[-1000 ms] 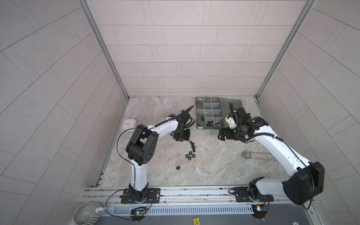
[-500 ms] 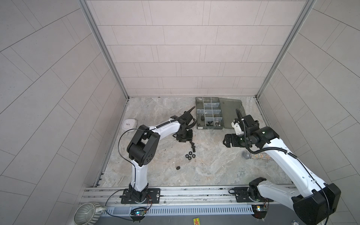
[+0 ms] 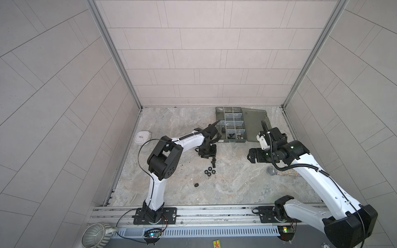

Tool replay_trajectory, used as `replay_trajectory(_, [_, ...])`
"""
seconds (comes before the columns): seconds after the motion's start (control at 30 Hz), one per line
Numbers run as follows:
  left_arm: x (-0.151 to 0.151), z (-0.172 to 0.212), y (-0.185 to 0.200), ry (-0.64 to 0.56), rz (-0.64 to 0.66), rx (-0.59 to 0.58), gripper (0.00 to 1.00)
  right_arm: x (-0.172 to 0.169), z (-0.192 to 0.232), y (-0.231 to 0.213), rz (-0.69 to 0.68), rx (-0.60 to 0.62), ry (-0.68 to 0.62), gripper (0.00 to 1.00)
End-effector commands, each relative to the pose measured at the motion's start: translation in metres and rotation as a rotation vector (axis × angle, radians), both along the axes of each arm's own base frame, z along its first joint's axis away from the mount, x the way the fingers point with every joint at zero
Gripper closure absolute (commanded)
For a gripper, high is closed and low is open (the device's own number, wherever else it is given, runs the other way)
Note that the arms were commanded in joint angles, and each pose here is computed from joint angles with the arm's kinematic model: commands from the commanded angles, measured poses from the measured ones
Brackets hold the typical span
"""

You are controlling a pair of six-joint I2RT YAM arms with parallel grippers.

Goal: Sort the screws and nuts into containers
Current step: 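Close the left gripper on the black hex bolt and lift it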

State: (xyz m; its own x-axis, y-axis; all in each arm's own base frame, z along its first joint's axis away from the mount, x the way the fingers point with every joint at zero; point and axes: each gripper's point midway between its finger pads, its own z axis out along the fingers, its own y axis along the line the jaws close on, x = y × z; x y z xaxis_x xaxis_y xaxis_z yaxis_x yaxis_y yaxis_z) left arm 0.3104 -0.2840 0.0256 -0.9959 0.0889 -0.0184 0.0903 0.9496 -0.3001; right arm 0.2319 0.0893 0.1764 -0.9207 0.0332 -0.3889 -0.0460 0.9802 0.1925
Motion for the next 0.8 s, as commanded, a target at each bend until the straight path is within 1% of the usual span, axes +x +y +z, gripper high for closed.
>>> replay_trajectory(0.0, [-0.004,0.000,0.003,0.014,-0.007,0.039,0.54,-0.008,-0.004,-0.008,-0.002,-0.035,0.012,0.01])
replay_trajectory(0.4, [-0.003,0.006,-0.011,0.018,-0.043,0.054,0.55,-0.010,-0.009,-0.016,-0.009,-0.046,0.016,0.01])
replay_trajectory(0.57, [-0.007,0.003,-0.009,0.036,-0.059,0.088,0.55,-0.011,-0.011,-0.020,-0.019,-0.046,0.015,0.01])
replay_trajectory(0.77, [-0.010,-0.002,-0.004,0.053,-0.067,0.135,0.58,-0.013,-0.011,-0.024,-0.023,-0.044,0.010,0.01])
